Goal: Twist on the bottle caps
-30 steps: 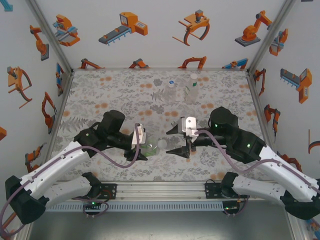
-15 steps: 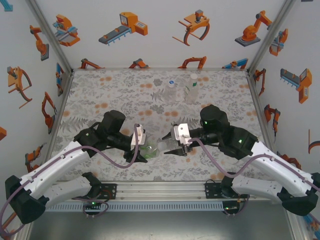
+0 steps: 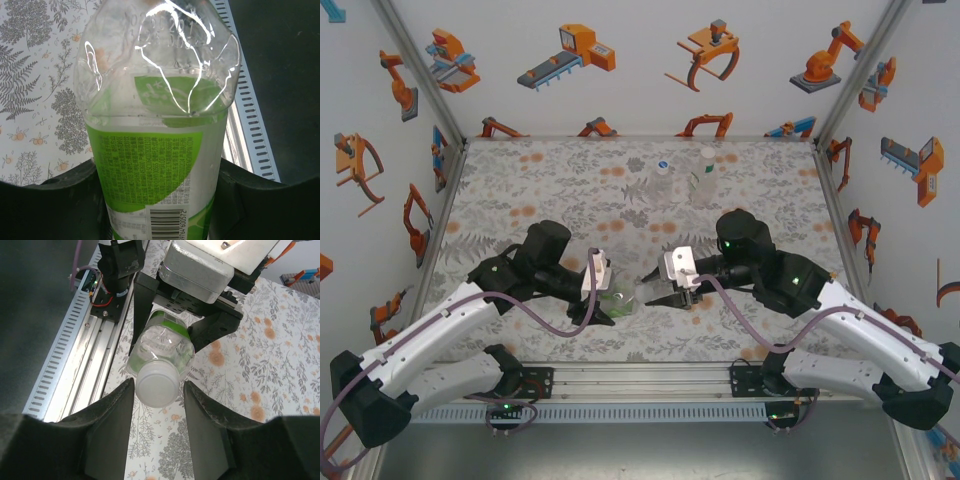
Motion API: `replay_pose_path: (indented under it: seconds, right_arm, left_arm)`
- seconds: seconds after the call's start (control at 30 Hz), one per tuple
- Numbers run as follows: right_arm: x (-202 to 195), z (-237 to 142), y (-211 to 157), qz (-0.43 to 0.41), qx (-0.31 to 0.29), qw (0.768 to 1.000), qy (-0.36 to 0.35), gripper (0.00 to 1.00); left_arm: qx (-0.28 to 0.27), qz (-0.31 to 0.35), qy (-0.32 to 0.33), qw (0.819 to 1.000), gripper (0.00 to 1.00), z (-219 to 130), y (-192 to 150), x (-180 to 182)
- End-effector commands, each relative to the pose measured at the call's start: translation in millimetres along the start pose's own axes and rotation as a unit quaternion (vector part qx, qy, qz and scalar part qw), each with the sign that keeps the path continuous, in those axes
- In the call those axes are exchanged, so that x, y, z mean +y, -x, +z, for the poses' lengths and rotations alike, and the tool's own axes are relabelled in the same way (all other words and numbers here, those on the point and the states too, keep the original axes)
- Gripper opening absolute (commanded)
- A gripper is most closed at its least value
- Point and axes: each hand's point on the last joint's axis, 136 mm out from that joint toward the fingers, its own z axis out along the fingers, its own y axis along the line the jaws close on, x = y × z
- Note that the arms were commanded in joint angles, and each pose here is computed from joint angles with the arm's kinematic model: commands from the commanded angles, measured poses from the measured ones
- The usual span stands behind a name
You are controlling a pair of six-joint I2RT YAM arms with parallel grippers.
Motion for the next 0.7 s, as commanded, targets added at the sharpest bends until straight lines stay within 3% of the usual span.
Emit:
replay_pose_path:
  seconds: [0.0, 0.27, 0.43, 0.67]
  right_arm:
    - [1.1, 1.2, 6.3, -0.016, -0.016, 1.0, 0.006, 0.43]
    - [-2.2, 3.3, 4.0, -0.008, -0.015, 1.0, -0.002, 0.38]
    - [-0.7, 3.9, 3.3, -0.002, -0.017, 1.0, 0.001, 0.42]
    - [-1.6, 4.8, 4.1, -0.001, -0.023, 1.0, -0.006, 0.3]
  left_arm:
    - [-0.017, 0.021, -0.013, 1.0, 0.0, -4.2, 15.1, -5.1]
    - [-0.018, 0.022, -0.014, 1.0, 0.0, -4.6, 15.7, -6.0]
    - [-0.019, 0.023, -0.013, 0.999, 0.0, -5.2, 16.3, -6.0]
    - [-0.018, 0.022, -0.011, 1.0, 0.0, -5.1, 16.1, -5.5]
